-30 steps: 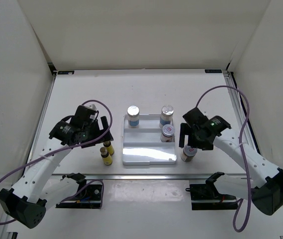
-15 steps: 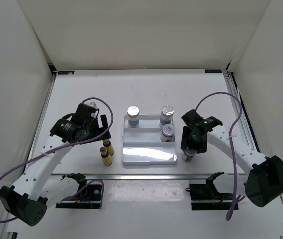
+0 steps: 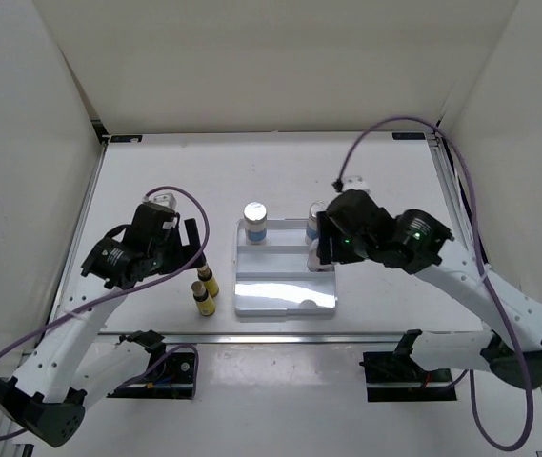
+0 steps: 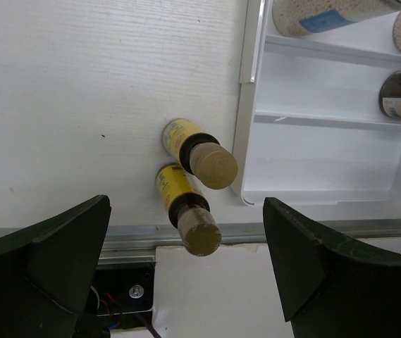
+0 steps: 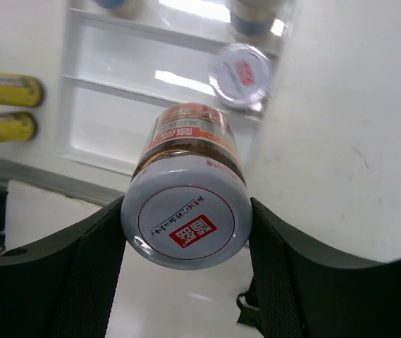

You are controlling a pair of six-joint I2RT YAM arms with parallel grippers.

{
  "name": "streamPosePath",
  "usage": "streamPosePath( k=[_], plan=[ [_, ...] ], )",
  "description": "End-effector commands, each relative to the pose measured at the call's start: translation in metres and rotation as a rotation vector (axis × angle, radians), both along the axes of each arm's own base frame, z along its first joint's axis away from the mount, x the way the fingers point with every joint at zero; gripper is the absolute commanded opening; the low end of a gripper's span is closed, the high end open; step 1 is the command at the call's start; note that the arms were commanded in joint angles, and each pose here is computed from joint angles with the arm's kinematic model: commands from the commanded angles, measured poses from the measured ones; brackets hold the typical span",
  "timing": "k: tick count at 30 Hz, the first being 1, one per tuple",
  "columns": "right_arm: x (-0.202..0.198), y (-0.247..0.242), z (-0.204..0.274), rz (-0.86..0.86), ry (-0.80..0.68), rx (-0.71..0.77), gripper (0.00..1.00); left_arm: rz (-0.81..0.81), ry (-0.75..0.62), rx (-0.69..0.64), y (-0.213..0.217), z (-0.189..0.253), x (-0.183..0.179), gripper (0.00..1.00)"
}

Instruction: Organize the condiment bottles

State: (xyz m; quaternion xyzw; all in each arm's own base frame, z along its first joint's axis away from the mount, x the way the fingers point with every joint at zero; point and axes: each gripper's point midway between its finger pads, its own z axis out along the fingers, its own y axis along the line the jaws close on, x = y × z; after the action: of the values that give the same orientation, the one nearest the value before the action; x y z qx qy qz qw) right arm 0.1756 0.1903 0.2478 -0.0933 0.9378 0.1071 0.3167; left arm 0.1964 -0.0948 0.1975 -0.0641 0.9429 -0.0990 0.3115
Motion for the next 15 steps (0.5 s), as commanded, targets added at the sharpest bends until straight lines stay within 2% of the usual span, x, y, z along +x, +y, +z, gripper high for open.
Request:
streamPosePath(
  k=[1, 5, 8, 15],
  plan=[
    [0.019, 0.052, 0.021, 0.109, -0.117, -0.022, 0.01, 0.02, -0.081, 0.009, 0.008, 0.021, 0.006, 1.0],
    [0.041, 0.113, -0.004, 0.202, -0.124, -0.084, 0.01, 0.012, -0.073, 0.019, 0.008, 0.016, 0.005, 1.0],
    [0.05, 0.152, -0.013, 0.281, -0.115, -0.021, 0.01, -0.011, -0.049, 0.019, 0.004, 0.012, 0.005, 1.0],
    [0.076, 0.18, -0.052, 0.347, -0.068, -0.009, 0.0, -0.018, -0.007, 0.03, 0.0, 0.005, 0.009, 1.0]
  ],
)
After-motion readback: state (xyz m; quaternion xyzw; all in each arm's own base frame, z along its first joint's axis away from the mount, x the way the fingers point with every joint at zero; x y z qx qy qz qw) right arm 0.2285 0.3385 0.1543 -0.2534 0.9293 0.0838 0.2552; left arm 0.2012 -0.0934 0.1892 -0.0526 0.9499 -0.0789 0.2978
